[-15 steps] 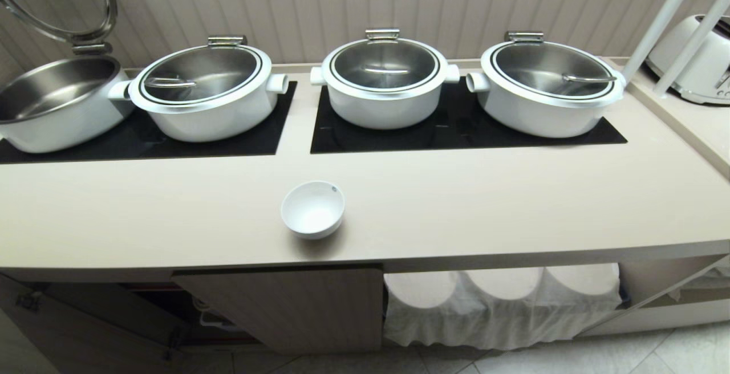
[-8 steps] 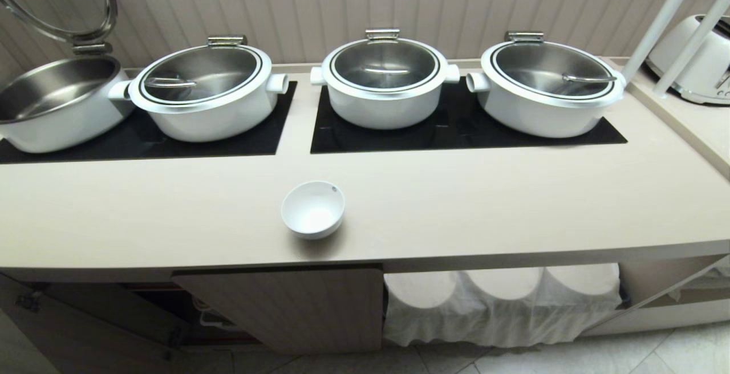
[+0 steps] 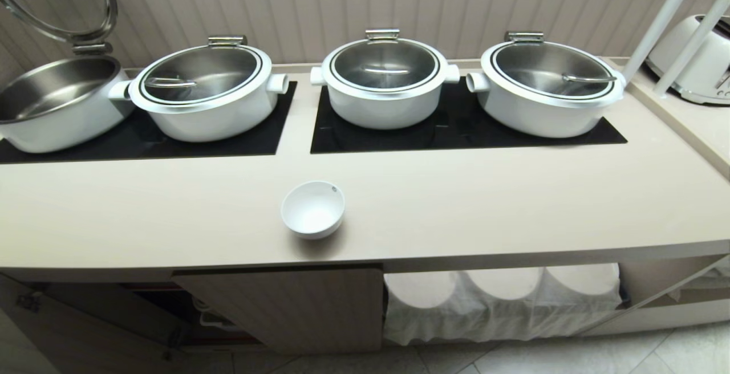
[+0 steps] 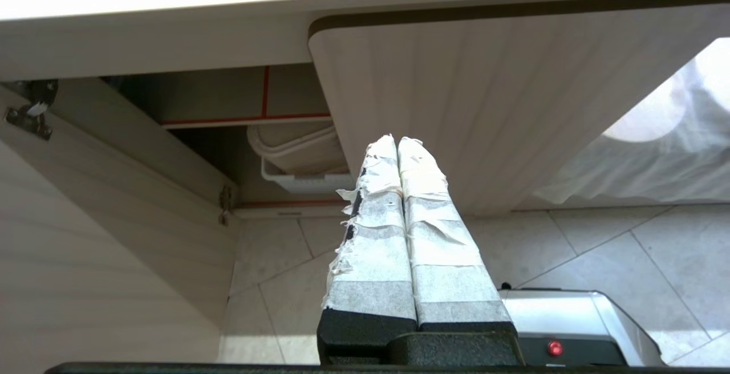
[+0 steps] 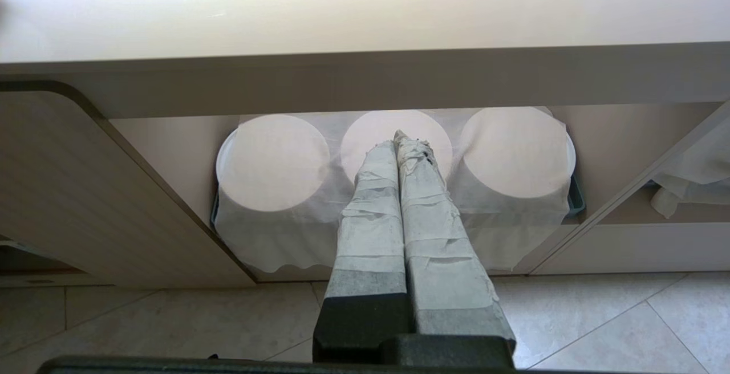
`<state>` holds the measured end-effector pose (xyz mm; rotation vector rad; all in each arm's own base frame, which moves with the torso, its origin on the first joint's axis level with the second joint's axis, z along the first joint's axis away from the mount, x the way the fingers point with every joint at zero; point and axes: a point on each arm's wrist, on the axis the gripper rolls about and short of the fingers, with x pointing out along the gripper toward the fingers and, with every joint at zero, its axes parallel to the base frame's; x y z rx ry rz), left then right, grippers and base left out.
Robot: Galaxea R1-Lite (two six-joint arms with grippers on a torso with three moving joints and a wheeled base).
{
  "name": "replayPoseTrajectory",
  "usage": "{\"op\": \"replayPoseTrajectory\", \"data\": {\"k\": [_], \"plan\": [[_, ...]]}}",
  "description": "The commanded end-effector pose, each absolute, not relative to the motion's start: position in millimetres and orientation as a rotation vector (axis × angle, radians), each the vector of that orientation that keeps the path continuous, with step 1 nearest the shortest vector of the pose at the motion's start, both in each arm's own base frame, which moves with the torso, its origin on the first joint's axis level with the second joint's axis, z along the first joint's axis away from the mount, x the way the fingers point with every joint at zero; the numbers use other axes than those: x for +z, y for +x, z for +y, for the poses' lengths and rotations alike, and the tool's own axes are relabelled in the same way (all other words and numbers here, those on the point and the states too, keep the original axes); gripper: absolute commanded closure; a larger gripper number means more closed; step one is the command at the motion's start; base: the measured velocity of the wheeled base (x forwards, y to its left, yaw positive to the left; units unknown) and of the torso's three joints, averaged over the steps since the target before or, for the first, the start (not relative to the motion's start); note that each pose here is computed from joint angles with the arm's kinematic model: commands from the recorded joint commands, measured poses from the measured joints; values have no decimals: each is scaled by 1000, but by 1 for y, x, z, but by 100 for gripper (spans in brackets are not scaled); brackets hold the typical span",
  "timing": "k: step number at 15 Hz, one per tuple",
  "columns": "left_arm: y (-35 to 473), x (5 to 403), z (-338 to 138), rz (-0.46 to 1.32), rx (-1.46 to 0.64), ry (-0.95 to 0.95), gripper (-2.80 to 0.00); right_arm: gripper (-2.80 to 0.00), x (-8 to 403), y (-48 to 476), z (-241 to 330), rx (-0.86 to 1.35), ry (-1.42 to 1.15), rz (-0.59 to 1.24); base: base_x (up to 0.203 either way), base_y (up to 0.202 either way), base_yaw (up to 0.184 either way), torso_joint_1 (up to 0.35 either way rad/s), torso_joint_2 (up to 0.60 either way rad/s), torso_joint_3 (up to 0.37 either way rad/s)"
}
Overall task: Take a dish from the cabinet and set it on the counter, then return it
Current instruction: Pick up the bowl from the table
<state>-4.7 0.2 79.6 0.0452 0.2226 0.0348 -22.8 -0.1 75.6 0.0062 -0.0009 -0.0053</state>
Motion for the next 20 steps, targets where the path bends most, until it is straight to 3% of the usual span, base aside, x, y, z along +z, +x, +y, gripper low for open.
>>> {"op": "replayPoseTrajectory", "data": {"k": [1, 7, 20], "plan": [[-7, 79, 0, 202, 34, 41, 0, 0, 76, -23, 0, -6, 7, -2, 0, 0, 0, 0, 0, 0], [-22, 76, 0, 4, 18, 35, 0, 0, 76, -23, 0, -6, 6, -2, 0, 0, 0, 0, 0, 0], [-23, 76, 0, -1, 17, 29, 0, 0, 76, -23, 0, -5, 7, -2, 0, 0, 0, 0, 0, 0]]}}
